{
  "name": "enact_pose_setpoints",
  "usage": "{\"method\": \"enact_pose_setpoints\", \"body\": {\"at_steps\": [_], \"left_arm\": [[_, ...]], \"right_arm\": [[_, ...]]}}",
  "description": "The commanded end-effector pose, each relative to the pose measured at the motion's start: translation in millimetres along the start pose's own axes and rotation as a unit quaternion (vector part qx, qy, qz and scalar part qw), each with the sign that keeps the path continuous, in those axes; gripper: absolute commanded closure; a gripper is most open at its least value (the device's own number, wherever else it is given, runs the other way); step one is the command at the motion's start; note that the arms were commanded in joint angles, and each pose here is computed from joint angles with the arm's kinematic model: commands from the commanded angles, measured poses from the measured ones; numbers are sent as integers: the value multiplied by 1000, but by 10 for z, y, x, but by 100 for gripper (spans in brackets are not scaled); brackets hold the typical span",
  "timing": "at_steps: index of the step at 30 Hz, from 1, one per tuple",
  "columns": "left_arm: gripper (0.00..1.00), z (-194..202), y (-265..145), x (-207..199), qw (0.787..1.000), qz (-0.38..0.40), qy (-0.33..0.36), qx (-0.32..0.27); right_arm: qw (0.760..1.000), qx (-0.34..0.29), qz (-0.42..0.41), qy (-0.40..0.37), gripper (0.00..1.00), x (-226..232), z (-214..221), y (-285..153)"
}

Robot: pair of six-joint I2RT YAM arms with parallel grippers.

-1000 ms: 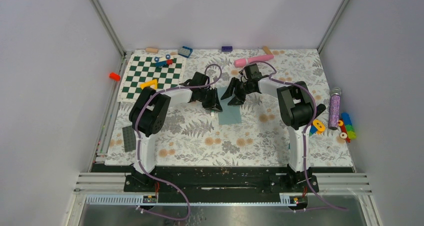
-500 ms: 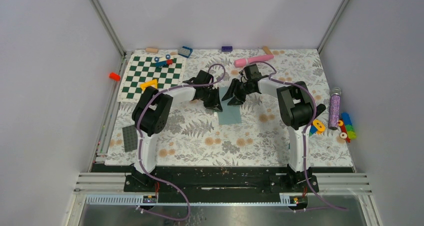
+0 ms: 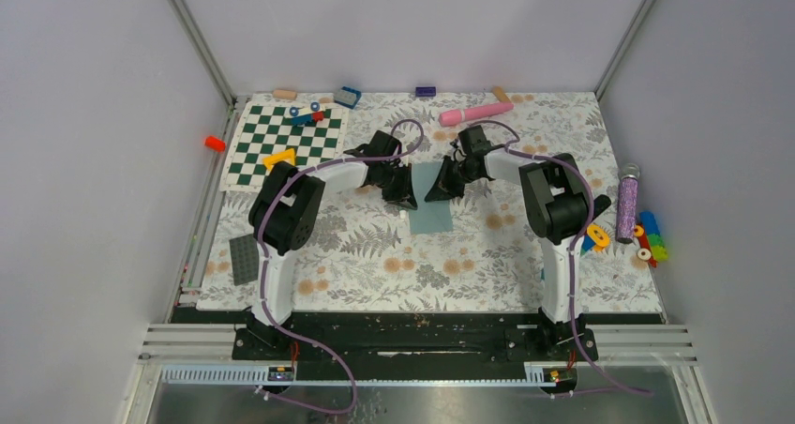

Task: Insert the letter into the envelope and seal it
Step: Seal the envelope flap on the envelope.

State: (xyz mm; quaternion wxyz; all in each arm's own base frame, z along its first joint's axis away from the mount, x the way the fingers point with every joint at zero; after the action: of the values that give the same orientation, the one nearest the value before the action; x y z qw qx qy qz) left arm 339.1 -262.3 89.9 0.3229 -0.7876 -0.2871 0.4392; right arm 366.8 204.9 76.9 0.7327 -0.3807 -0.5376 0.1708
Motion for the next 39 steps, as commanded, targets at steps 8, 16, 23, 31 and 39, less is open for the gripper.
{"method": "enact_pose_setpoints", "body": {"at_steps": [8, 16, 23, 31, 39], "left_arm": [[100, 52, 96, 121, 999, -42, 7, 16], [100, 29, 94, 92, 999, -37, 6, 19], [100, 20, 118, 69, 999, -24, 4, 27], [100, 8, 108, 48, 999, -14, 8, 30], [100, 3, 111, 38, 999, -7, 5, 37]], "right_arm": [[1000, -27, 13, 10, 100, -8, -73, -242], [998, -34, 54, 10, 100, -46, -103, -257], [997, -29, 66, 17, 100, -42, -120, -248], [997, -30, 70, 33, 100, 151, -291, -108], [989, -60, 131, -14, 100, 138, -170, -125]]}}
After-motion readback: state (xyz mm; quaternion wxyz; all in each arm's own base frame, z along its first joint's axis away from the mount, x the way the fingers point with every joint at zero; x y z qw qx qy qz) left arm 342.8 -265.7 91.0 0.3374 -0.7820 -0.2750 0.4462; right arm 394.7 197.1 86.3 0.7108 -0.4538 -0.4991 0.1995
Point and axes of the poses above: each gripper's point midway between its finger pads, its own y axis out along the fingers, its own x axis along the line the jaws close on, z = x × y, the point moved 9 cm from there along -y, back along the fingers, and after that the axes turned 12 degrees about y, right-handed, at the moved point
